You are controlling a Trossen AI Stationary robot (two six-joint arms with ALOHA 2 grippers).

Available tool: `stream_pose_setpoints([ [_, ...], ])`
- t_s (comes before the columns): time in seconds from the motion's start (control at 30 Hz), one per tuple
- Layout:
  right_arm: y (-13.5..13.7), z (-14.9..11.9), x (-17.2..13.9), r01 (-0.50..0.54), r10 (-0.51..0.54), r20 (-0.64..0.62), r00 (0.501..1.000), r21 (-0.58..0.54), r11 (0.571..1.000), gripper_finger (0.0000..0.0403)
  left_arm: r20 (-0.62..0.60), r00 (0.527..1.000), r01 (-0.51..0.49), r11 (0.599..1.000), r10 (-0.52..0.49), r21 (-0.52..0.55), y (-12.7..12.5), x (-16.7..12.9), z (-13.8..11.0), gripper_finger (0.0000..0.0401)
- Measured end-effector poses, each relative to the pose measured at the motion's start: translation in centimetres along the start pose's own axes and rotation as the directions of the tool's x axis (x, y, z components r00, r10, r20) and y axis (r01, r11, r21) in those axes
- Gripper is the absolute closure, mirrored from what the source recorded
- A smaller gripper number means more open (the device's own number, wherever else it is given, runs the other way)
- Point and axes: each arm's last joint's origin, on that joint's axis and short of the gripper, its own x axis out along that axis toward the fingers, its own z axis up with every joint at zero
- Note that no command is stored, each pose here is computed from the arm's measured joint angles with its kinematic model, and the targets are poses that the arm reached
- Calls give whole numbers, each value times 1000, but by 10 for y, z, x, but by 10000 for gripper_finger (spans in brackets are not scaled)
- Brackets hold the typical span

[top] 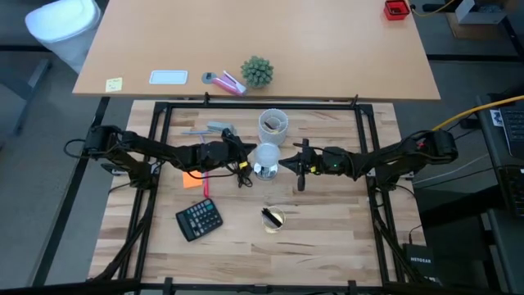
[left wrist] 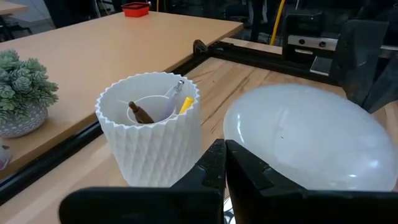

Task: Screw lightbulb
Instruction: Remove the lightbulb from the lamp

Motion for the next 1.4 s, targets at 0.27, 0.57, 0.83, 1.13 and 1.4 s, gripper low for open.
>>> stream_pose_setpoints([
  [0.27,-1,0,0,43,-43,4,999,-2,999,398,-1,1000,8,1000,-8,-15,-7,-4,-1,398],
  [0.57,-1,0,0,43,-43,2,999,-2,999,398,0,1000,28,998,-28,-59,-16,-9,-3,398],
  [0.83,-2,0,0,94,-94,8,996,-1,996,398,-20,999,28,993,-30,-115,-17,-10,-5,398],
  [1.13,-5,0,-1,157,-157,14,987,0,988,398,-33,999,24,992,-28,-125,-21,-14,-8,398],
  [1.4,-8,2,-1,226,-226,30,974,-1,974,398,-64,991,108,988,-116,-111,-33,-19,-13,398],
])
